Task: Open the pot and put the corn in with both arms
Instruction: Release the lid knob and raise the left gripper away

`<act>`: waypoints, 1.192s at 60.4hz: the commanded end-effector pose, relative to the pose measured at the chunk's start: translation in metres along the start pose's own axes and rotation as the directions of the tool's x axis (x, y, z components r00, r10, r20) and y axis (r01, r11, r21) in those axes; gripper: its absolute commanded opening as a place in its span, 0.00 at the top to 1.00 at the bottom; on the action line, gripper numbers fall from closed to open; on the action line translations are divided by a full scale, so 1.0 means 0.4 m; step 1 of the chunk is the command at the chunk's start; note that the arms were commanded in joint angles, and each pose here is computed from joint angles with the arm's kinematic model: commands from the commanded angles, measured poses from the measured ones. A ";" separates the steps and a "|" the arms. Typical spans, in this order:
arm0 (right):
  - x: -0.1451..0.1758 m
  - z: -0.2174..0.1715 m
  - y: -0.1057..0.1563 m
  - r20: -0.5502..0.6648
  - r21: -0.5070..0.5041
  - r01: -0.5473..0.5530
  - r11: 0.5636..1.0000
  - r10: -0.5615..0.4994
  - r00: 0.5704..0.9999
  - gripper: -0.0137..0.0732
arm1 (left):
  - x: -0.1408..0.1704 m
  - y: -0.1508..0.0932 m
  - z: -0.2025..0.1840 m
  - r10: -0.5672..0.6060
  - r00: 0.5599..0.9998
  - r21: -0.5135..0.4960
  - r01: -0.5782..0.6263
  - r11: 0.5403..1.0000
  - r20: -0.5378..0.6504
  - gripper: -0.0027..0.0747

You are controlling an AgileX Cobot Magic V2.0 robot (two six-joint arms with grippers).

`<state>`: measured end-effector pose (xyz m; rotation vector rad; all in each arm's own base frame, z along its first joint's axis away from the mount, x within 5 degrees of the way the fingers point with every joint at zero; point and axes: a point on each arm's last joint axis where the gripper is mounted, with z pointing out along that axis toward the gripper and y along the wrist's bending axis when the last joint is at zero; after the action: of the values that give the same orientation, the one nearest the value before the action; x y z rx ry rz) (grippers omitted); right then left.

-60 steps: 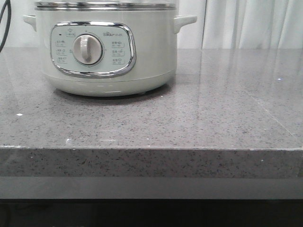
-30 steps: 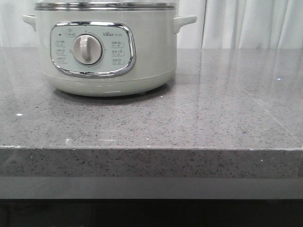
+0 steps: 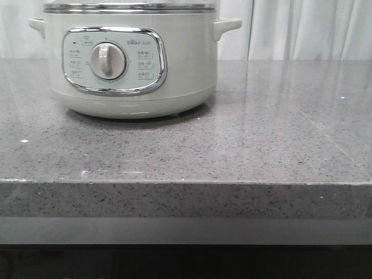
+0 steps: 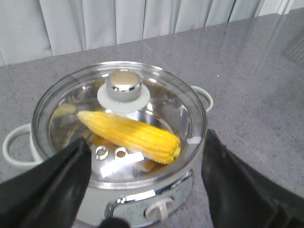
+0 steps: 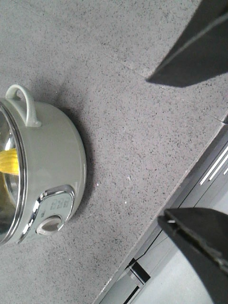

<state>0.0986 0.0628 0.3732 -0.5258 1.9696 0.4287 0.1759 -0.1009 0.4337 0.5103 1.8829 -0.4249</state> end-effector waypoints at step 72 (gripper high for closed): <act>-0.033 -0.013 -0.002 0.095 0.013 0.003 1.000 -0.004 0.995 0.98 | 0.164 -0.011 -0.137 -0.013 0.991 -0.001 0.013 1.000 0.130 0.99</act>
<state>0.0988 0.0629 0.3736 -0.5242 1.9654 0.4291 0.1098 -0.0662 0.3752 0.4978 1.8678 -0.4241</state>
